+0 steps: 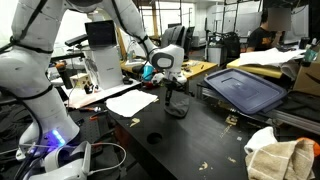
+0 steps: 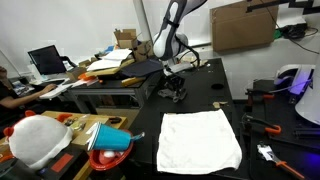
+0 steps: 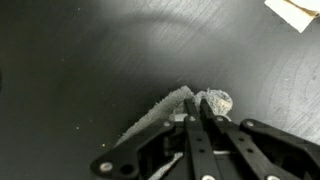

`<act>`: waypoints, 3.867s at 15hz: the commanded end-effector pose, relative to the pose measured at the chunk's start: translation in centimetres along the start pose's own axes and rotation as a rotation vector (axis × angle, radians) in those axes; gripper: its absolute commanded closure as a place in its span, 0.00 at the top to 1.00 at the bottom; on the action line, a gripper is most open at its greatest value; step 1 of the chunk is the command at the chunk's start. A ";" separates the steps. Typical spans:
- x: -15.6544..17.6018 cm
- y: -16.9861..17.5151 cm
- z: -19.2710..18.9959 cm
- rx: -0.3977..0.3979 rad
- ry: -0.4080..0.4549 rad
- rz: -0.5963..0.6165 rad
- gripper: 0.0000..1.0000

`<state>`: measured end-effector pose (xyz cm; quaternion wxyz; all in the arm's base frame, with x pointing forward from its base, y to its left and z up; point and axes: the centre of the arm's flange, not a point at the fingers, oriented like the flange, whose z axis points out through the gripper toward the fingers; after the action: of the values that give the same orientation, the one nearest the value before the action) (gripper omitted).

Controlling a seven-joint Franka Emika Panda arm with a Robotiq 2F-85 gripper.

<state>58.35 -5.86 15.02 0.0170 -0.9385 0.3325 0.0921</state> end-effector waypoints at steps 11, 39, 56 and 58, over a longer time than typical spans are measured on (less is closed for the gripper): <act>9.6 7.6 -10.8 0.365 -0.199 0.401 0.01; 12.6 5.6 -9.4 0.228 -0.131 0.231 1.00; 17.4 -0.2 -7.5 -0.009 -0.131 0.061 1.00; 17.7 -0.4 -7.3 -0.035 -0.145 0.051 1.00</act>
<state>70.93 -16.85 18.79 0.0413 -0.9192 0.3617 0.1503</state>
